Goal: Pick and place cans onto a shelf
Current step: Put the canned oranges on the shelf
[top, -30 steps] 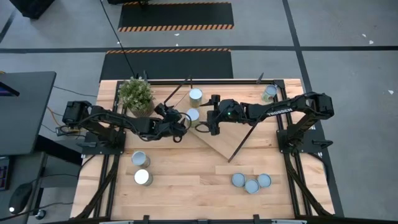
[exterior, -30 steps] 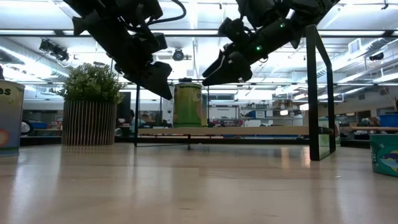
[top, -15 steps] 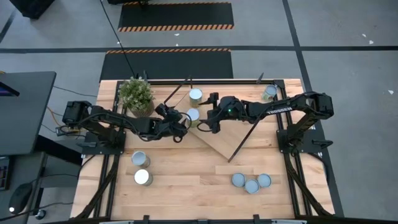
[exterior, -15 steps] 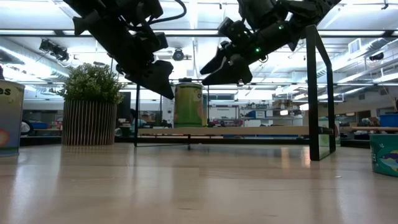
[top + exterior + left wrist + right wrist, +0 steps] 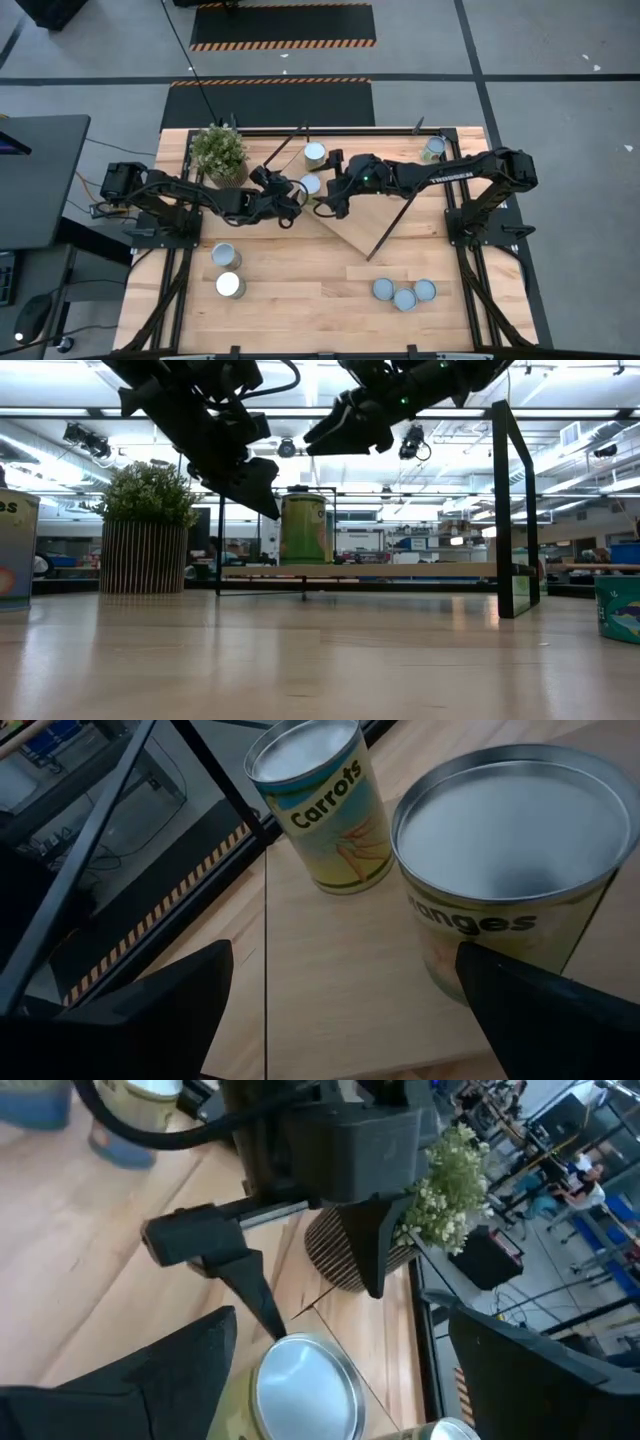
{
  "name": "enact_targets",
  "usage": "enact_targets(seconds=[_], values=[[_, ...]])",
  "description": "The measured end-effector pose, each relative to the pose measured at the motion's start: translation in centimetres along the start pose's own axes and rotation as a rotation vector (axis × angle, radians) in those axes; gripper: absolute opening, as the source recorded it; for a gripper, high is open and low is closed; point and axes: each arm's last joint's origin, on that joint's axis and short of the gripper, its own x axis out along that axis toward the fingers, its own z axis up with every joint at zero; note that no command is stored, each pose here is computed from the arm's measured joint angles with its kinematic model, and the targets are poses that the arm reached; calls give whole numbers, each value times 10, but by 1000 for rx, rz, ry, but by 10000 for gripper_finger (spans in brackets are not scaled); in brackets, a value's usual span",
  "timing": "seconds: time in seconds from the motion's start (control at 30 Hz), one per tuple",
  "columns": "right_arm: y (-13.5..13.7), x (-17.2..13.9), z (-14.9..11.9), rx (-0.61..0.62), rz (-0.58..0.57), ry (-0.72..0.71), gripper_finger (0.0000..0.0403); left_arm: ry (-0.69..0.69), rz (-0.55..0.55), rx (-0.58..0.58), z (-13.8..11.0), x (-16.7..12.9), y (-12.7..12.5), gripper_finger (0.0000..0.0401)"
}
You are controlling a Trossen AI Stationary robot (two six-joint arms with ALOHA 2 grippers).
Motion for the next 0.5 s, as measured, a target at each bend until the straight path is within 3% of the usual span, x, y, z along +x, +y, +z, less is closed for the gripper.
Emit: enact_targets(seconds=[0.3,0.5], values=[[21,22,-26,-14,36,116,373,1,3,-2,0,1,1,389],[24,34,-33,-69,-61,169,373,4,4,-3,0,1,1,389]])
